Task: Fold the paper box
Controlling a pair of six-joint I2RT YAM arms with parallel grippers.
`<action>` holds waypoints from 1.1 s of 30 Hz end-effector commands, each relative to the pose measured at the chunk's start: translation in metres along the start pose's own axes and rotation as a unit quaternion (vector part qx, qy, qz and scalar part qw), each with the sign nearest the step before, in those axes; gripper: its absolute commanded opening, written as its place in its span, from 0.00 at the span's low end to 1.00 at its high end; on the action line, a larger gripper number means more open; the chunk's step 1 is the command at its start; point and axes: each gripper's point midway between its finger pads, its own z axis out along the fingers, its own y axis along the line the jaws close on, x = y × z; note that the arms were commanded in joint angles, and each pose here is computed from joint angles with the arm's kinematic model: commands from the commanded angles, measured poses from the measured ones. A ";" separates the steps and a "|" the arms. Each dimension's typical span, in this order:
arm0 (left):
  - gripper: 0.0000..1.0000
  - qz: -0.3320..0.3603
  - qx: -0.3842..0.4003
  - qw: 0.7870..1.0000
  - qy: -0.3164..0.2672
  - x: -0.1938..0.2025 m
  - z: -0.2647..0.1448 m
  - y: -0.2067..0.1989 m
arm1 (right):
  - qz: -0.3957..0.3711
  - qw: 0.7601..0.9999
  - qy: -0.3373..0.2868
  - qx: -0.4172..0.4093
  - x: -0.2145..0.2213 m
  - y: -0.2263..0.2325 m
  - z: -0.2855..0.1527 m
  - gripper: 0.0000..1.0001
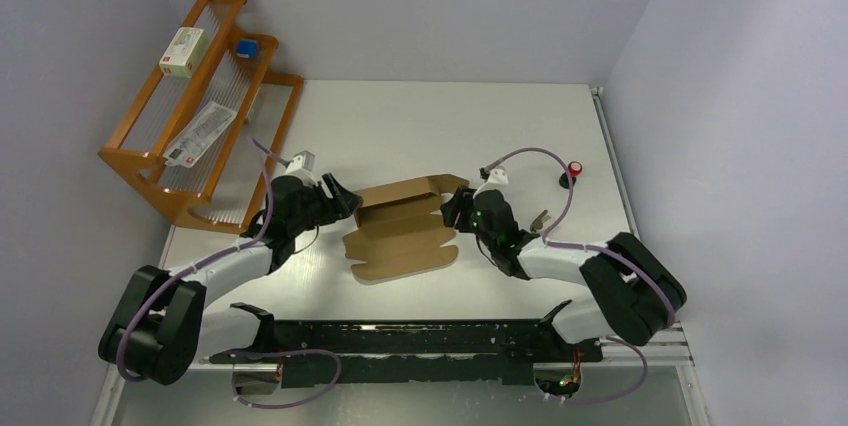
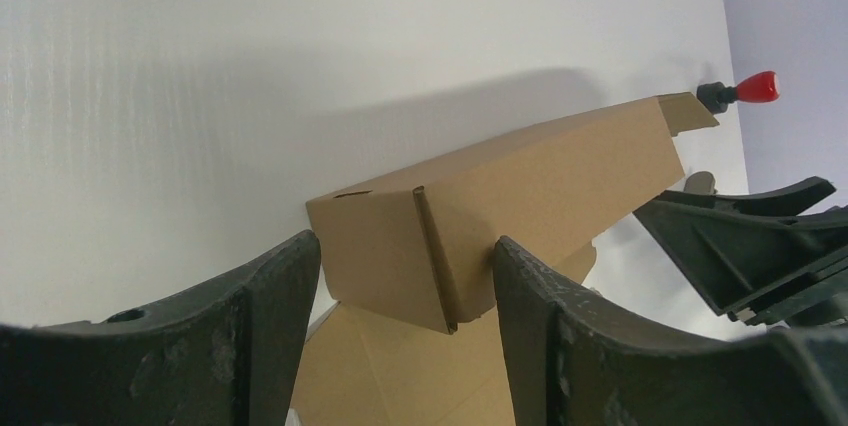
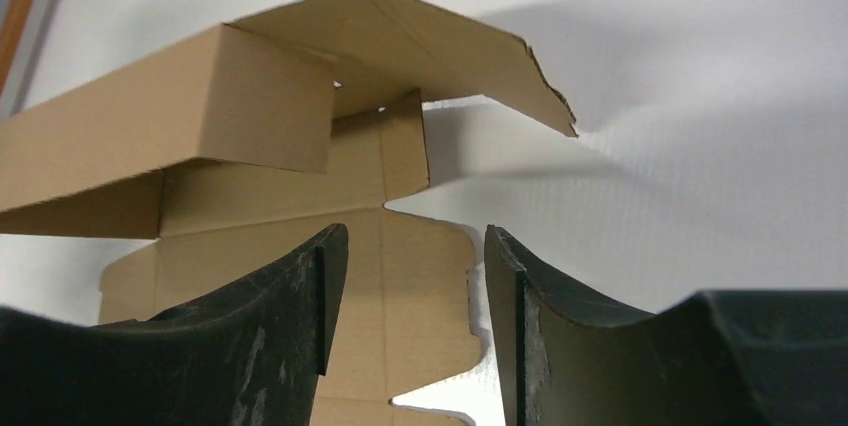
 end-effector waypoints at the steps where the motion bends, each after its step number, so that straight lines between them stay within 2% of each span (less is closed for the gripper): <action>1: 0.69 0.009 0.023 1.000 -0.011 -0.013 0.008 -0.015 | 0.017 0.998 -0.055 -0.029 -0.015 0.009 0.013 0.55; 13: 0.69 0.004 0.040 0.999 -0.007 -0.011 0.010 -0.020 | 0.016 0.996 -0.073 -0.039 0.007 0.004 0.046 0.47; 18: 0.69 0.001 0.042 0.999 -0.007 -0.011 0.011 -0.021 | -0.005 0.996 -0.077 -0.054 0.008 0.009 0.051 0.32; 26: 0.68 -0.007 0.055 0.998 -0.005 -0.010 0.010 -0.026 | -0.083 0.988 -0.092 -0.088 0.016 0.031 0.043 0.08; 33: 0.68 -0.011 0.063 0.998 -0.003 -0.008 0.008 -0.028 | -0.191 0.969 -0.113 -0.112 0.030 0.053 0.039 0.07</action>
